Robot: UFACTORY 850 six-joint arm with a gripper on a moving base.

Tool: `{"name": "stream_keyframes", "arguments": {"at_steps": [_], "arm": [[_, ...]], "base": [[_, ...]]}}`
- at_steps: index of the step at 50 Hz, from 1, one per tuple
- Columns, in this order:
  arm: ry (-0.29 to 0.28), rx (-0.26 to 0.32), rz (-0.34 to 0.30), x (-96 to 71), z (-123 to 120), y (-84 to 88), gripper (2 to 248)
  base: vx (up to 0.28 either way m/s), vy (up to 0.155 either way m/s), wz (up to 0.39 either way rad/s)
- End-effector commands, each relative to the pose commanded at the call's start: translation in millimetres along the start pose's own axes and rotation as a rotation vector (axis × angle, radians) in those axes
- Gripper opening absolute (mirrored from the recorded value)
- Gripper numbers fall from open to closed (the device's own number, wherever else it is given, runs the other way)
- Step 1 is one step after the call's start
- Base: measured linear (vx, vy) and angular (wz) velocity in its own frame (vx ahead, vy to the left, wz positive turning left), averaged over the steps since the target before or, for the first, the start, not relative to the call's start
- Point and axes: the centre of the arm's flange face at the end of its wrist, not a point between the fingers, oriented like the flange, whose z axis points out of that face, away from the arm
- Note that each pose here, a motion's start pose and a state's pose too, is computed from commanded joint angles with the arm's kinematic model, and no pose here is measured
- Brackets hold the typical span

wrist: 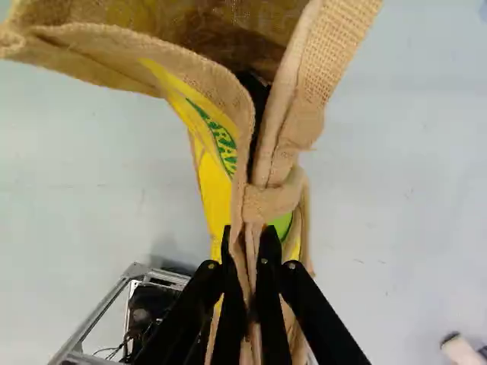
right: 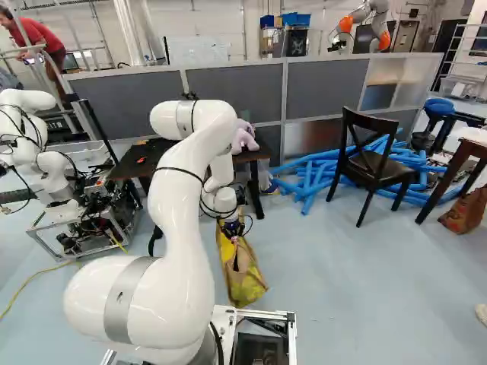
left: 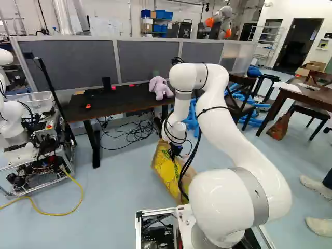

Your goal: Pick up the bag on the ground and place it on the table

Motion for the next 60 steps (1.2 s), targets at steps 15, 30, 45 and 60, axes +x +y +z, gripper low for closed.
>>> {"name": "stream_keyframes", "arguments": {"at_steps": [15, 30, 45, 60], "arm": [[-0.021, 0.002, 0.026, -23.9, -24.7, -6.6, 22], [-0.014, 0.0, 0.034, -33.0, -48.1, -9.5, 22], [0.003, -0.005, 0.034, -33.3, -70.6, -9.7, 22], [-0.013, -0.002, 0.034, -39.4, -93.3, -11.3, 22]], "base": [[0.0, 0.0, 0.0], [0.0, 0.0, 0.0], [0.0, 0.0, 0.0], [0.0, 0.0, 0.0]]}}
